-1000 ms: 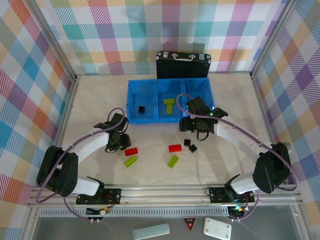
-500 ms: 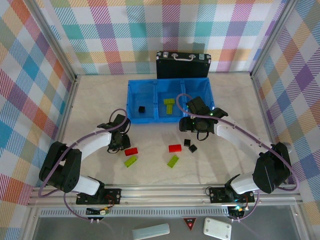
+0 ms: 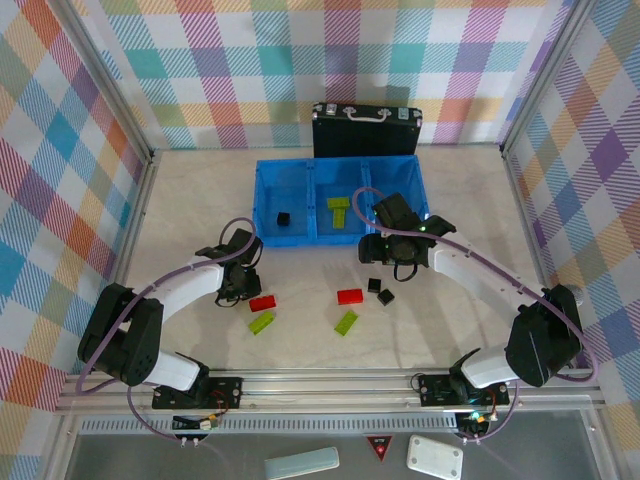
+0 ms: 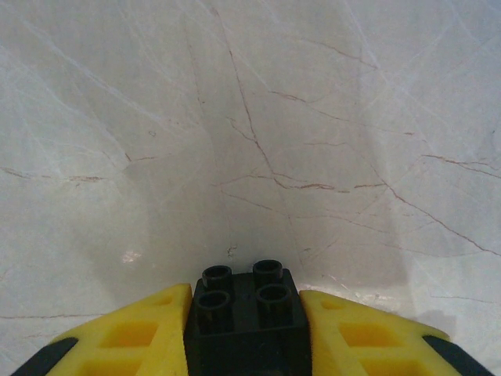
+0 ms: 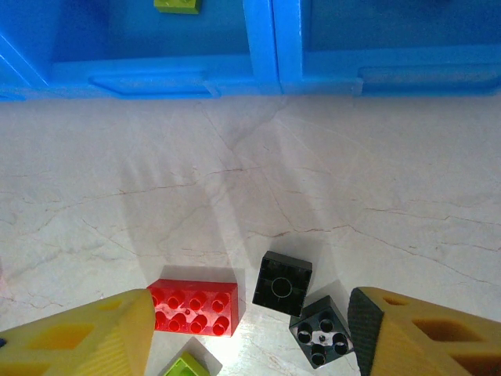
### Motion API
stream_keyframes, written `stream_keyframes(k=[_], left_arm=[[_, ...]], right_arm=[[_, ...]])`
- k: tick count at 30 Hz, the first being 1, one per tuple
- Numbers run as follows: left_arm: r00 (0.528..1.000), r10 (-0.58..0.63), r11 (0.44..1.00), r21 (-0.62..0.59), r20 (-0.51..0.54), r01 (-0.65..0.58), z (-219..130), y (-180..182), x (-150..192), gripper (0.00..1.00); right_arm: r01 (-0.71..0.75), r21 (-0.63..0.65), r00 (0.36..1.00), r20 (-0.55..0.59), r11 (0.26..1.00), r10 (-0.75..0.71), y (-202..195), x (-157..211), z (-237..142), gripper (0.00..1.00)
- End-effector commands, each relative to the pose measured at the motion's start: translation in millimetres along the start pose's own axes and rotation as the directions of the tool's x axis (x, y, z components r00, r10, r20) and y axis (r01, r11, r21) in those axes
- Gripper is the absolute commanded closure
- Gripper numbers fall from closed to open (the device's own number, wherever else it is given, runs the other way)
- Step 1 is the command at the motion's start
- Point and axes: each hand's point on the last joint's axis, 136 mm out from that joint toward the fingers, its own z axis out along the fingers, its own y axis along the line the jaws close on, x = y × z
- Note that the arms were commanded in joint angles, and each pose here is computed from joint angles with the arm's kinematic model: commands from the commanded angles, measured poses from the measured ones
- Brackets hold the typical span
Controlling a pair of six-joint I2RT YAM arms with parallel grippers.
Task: Sort the legos into containers by color
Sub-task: Pick up the lego from the middle-left of the table.
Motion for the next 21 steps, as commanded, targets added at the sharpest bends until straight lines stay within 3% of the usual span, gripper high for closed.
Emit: stream_keyframes(k=[1,21], left_arm=[[1.0,0.005,1.0,0.003,0.013,-0.005,-8.0,-3.4,-1.7,0.65],[0.991,0.056,0.995,0.079,0.118,-0.066,-63.8,-34.3,-49.7,0.67]], right_arm=[[-0.005,0.001,1.0,-0.003,1.0,0.005,-2.0,3.0,-4.4,0.33],[-0.024,0.023,1.0,0.01,0.999,0.023,-11.8,9.6,-16.0,0.33]])
